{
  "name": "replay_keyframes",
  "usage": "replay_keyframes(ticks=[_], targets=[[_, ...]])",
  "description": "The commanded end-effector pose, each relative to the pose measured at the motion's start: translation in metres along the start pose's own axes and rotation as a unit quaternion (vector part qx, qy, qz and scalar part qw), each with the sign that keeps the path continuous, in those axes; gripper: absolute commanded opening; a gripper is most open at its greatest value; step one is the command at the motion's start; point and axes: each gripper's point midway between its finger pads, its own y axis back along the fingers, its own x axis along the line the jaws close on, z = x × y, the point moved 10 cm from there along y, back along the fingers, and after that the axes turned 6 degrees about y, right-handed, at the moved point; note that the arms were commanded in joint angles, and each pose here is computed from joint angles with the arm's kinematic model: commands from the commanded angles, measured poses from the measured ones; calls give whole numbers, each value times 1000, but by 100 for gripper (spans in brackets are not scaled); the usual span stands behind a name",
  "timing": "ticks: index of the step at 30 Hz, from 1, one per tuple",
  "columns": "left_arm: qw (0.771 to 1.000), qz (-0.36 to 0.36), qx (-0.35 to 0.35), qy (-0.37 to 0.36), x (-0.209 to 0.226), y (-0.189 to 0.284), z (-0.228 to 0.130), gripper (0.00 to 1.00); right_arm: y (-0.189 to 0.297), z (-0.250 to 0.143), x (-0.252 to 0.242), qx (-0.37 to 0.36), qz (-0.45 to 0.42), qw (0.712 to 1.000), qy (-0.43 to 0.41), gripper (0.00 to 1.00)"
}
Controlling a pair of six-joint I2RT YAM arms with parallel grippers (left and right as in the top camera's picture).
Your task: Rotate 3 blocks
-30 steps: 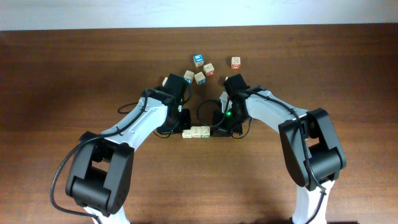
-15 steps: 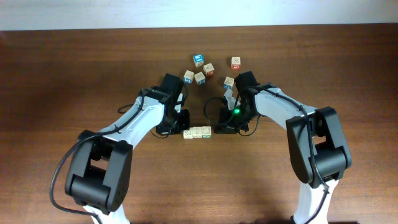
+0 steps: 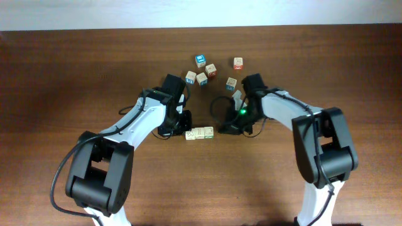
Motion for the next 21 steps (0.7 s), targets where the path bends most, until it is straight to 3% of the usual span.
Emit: replay_keyframes(ticks=[1,6,15,21], targets=[[1000,-1,15,7,2,-7,-3,0,28,2,-15,-8,88,996,32,5],[1000,-1,13,6,2,-7,-2,0,9,-16,-36,-13,145,989,25,4],[1000,-1,14,7,2,-7,-2,0,9,-20,-15,-53,49,995,73,4],[1000,-1,14,7,3,-7,-2,0,2,-21,-2,-53,49,993,93,4]])
